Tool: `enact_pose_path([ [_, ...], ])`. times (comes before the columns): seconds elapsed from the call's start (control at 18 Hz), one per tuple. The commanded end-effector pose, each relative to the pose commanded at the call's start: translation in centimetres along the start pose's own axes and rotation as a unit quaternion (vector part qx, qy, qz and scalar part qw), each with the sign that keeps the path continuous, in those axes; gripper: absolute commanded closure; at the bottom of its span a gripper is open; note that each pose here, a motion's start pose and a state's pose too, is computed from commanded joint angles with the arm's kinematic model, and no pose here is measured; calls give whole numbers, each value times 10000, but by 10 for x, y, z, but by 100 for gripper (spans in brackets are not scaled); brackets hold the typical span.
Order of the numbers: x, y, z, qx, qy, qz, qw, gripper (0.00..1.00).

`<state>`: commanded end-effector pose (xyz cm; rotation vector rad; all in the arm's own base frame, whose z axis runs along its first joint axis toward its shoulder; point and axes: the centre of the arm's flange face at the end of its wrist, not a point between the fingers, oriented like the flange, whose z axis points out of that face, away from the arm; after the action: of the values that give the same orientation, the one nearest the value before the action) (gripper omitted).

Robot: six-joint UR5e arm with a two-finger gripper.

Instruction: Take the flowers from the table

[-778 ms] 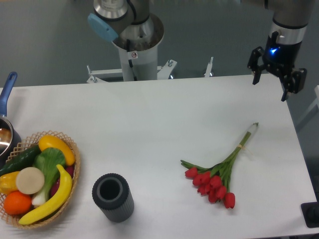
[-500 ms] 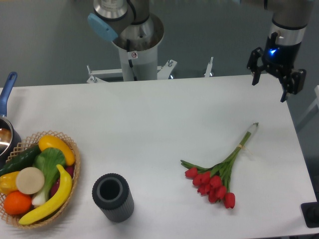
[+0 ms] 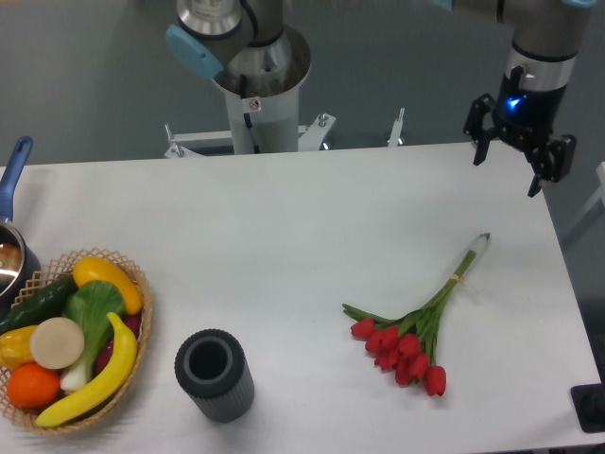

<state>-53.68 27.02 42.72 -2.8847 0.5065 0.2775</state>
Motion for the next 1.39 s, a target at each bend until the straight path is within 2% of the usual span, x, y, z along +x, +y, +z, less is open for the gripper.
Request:
enact_pose_path([
  [0.22, 0, -15, 11, 210, -127, -641, 9976, 0],
  [0.56, 13, -26, 34, 266, -119, -1136, 9931, 0],
  [0.89, 19, -49, 69, 274, 171, -1233, 9918, 0],
  [1.11, 24, -53, 96, 138, -87, -1172, 9930, 0],
  [1.22, 27, -62, 110, 112, -57, -1073, 9941, 0],
  [1.39, 23, -59, 132, 72, 91, -1091, 9940, 0],
])
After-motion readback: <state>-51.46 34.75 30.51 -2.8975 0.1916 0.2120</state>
